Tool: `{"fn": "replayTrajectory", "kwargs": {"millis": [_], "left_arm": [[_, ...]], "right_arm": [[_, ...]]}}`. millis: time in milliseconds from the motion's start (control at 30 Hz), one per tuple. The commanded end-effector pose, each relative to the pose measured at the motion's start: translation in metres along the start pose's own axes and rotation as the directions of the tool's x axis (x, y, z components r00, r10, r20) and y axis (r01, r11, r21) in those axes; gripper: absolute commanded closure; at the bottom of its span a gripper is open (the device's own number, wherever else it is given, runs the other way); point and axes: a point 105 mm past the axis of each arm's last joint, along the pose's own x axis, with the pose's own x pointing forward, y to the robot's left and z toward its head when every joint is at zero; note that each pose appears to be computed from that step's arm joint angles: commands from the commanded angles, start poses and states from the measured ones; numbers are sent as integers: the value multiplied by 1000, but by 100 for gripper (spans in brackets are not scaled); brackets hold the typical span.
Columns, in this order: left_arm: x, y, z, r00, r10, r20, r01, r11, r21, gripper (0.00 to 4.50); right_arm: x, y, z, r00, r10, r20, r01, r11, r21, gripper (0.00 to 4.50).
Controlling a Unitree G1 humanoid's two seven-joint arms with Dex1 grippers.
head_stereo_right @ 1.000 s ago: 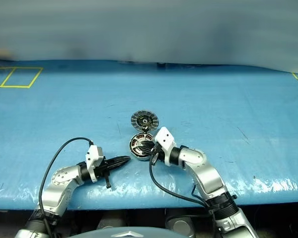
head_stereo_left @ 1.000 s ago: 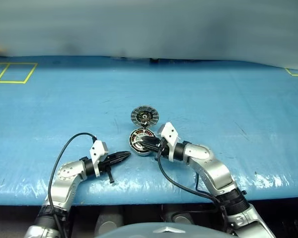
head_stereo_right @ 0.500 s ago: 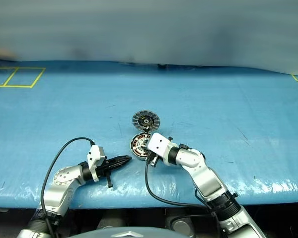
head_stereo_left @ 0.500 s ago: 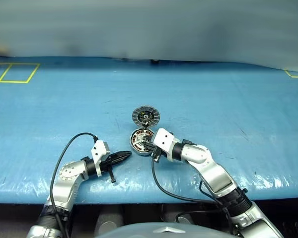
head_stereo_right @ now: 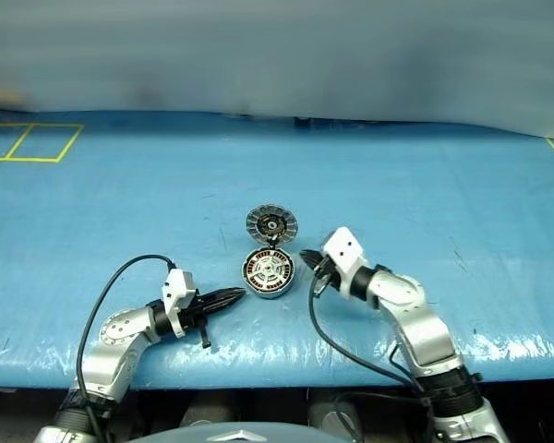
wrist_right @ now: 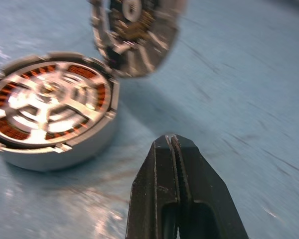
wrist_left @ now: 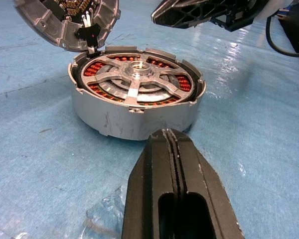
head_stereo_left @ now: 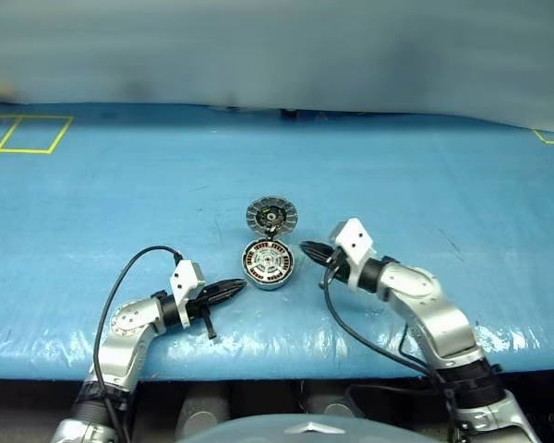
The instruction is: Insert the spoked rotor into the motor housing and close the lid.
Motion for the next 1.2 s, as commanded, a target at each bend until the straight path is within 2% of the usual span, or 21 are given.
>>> {"fn": "replayTrajectory", "kwargs": {"millis": [33, 233, 400, 600, 733, 900, 1033, 1200], "left_arm": [[-1, 2, 6, 999, 18, 29, -19, 1000, 22, 450], [1, 2, 9, 998, 32, 47, -33, 999, 26, 450], [-2, 2, 11, 997, 50, 53, -52, 998, 29, 450], [-13, 2, 9, 994, 102, 41, -104, 994, 29, 450], [-17, 1, 6, 993, 117, 32, -117, 993, 25, 450], [-16, 1, 6, 993, 117, 30, -118, 993, 22, 450], [-14, 2, 6, 994, 109, 27, -110, 994, 19, 450], [-11, 3, 6, 995, 93, 23, -93, 995, 20, 450]], "right_arm": [[4, -31, 10, 988, -149, 33, 150, 988, -28, 448], [45, -42, 46, 981, -105, 165, 104, 994, 16, 448], [73, -21, 90, 944, 109, 312, -134, 989, 57, 448], [73, 19, 113, 842, 411, 349, -437, 899, -4, 448], [64, 40, 100, 793, 562, 237, -561, 824, -76, 448], [46, 57, 73, 749, 656, 93, -643, 753, -138, 448], [38, 68, 45, 758, 651, -31, -645, 743, -179, 448], [39, 73, 25, 806, 590, -44, -589, 793, -153, 448]]}}
